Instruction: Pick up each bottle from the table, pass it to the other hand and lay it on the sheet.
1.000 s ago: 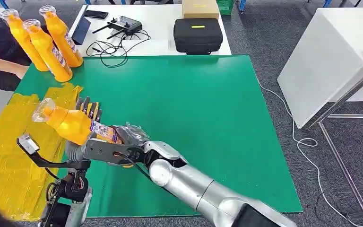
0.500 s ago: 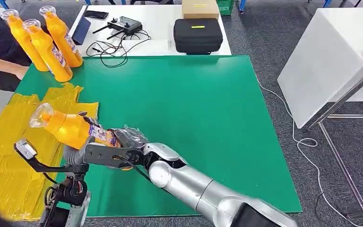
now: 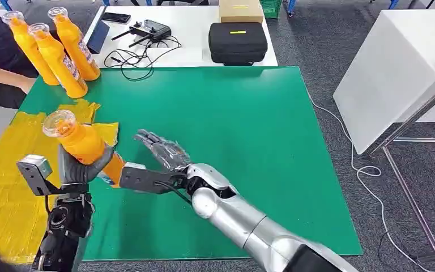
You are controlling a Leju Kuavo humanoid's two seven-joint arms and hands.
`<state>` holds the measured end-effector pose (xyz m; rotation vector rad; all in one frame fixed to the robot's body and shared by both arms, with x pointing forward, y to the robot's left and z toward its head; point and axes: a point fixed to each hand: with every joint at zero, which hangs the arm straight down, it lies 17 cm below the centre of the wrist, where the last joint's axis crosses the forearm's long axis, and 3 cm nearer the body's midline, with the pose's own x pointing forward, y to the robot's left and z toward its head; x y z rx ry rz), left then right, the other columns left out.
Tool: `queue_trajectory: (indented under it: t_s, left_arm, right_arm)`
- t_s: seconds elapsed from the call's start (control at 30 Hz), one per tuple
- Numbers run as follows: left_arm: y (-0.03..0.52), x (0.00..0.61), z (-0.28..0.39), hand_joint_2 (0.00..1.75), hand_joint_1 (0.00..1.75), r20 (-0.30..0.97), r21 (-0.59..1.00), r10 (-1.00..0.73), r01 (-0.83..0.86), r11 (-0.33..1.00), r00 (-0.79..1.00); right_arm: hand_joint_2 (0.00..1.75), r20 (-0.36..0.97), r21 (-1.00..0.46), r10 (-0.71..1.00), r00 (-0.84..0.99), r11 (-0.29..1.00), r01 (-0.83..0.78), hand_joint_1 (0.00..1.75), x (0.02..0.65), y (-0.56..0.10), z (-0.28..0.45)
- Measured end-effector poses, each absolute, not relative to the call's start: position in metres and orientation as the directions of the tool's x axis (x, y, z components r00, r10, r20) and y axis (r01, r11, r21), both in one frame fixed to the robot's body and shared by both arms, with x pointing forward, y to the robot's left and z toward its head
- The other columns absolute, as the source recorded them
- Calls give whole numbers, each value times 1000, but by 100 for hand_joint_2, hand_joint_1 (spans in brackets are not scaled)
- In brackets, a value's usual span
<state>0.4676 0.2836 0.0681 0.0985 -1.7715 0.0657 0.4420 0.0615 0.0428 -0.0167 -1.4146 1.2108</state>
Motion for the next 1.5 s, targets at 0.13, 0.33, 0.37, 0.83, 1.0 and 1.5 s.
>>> queue_trajectory:
  t_s: [0.13, 0.33, 0.37, 0.83, 1.0, 1.5]
  left_arm:
    - [319, 473, 72, 175, 175, 931, 260, -307, -234, 937, -198]
    - [354, 473, 73, 175, 175, 684, 639, -719, -374, 672, -123]
    - [356, 473, 68, 175, 175, 657, 671, -746, -369, 643, -107]
    - [347, 466, -6, 175, 175, 492, 864, -869, -147, 481, 53]
    - [338, 460, -45, 175, 175, 339, 938, -932, 29, 345, 126]
    - [395, 436, -94, 0, 0, -110, 934, -975, 355, -34, 195]
  right_arm:
    - [0, 766, -614, 582, -273, 534, -581, 0, 452, 49, 61]
    - [0, 818, -565, 514, -257, 634, -528, 0, 463, 23, 82]
    - [0, 825, -555, 504, -254, 644, -526, 0, 463, 20, 84]
    - [0, 845, -530, 468, -259, 666, -525, 0, 462, 10, 90]
    - [0, 844, -532, 455, -283, 649, -544, 0, 457, 21, 94]
    - [0, 833, -548, 459, -309, 602, -580, 0, 447, 34, 92]
